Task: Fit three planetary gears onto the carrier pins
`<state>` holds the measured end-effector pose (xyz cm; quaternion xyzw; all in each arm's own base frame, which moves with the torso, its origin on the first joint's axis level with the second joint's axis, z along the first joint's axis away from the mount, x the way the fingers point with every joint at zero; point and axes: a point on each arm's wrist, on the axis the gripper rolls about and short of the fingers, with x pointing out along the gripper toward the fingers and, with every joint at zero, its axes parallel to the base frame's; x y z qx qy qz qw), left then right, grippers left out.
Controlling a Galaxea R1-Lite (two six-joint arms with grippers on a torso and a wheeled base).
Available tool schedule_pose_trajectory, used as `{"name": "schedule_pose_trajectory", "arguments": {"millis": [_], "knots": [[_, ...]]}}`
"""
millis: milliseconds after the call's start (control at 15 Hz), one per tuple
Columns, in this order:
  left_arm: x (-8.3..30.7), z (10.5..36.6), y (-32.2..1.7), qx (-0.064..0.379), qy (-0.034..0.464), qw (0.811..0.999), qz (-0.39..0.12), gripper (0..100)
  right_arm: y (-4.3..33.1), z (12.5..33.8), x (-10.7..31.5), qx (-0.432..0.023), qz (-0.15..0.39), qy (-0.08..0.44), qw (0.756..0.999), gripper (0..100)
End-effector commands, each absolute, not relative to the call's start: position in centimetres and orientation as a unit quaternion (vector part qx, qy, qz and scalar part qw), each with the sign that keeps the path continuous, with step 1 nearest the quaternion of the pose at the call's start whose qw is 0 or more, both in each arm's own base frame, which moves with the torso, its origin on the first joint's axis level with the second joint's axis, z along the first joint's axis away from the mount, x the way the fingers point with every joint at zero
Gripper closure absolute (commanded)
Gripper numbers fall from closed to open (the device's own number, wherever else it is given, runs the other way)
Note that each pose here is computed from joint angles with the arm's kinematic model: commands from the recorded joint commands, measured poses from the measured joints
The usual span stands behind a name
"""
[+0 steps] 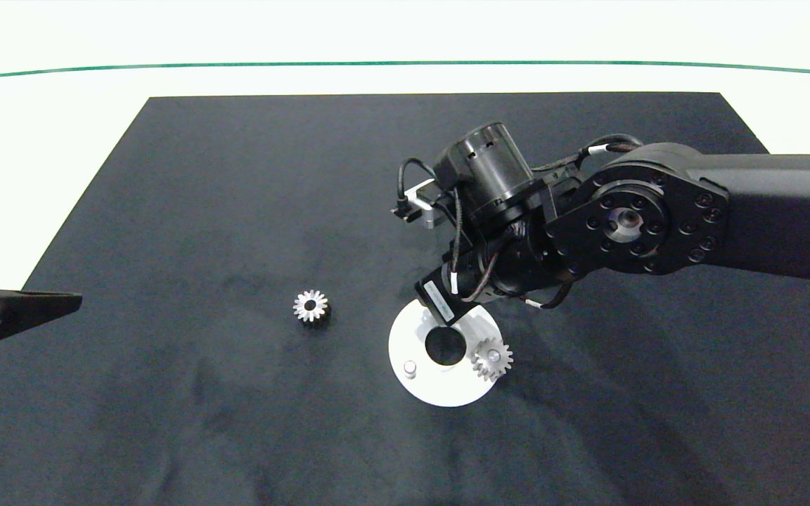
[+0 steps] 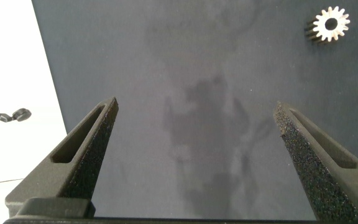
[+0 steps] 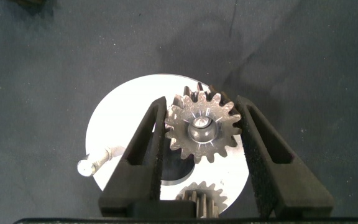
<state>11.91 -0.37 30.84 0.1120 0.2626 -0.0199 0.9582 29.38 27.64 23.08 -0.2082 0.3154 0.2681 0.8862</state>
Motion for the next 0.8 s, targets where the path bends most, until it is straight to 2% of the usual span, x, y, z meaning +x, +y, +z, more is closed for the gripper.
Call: {"name": "schedule_pose_trajectory", "arguments": {"millis": [67,267,467,533,667,800], "knots": [[12.0,30.8,-0.4,0.113,0.266,0.957,-0.020,0,27.6,23.2,29.3,-0.208,0.268,0.314,0.887,0],[12.2,30.7,-0.4,0.112,0.268,0.957,-0.021,0,27.6,23.4,29.2,-0.205,0.269,0.311,0.888,0],[12.7,30.5,-0.5,0.104,0.275,0.955,-0.027,0,24.2,26.4,25.9,-0.207,0.242,0.293,0.902,0],[12.9,30.5,-1.0,0.096,0.277,0.955,-0.043,0,22.5,27.6,24.2,-0.204,0.235,0.283,0.907,0],[13.4,30.3,-2.9,0.044,0.281,0.954,-0.091,0,18.4,29.5,20.5,-0.195,0.220,0.266,0.918,0],[13.8,30.9,-4.8,0.037,0.238,0.960,-0.144,0,14.2,30.0,16.7,-0.183,0.214,0.254,0.925,0]]}}
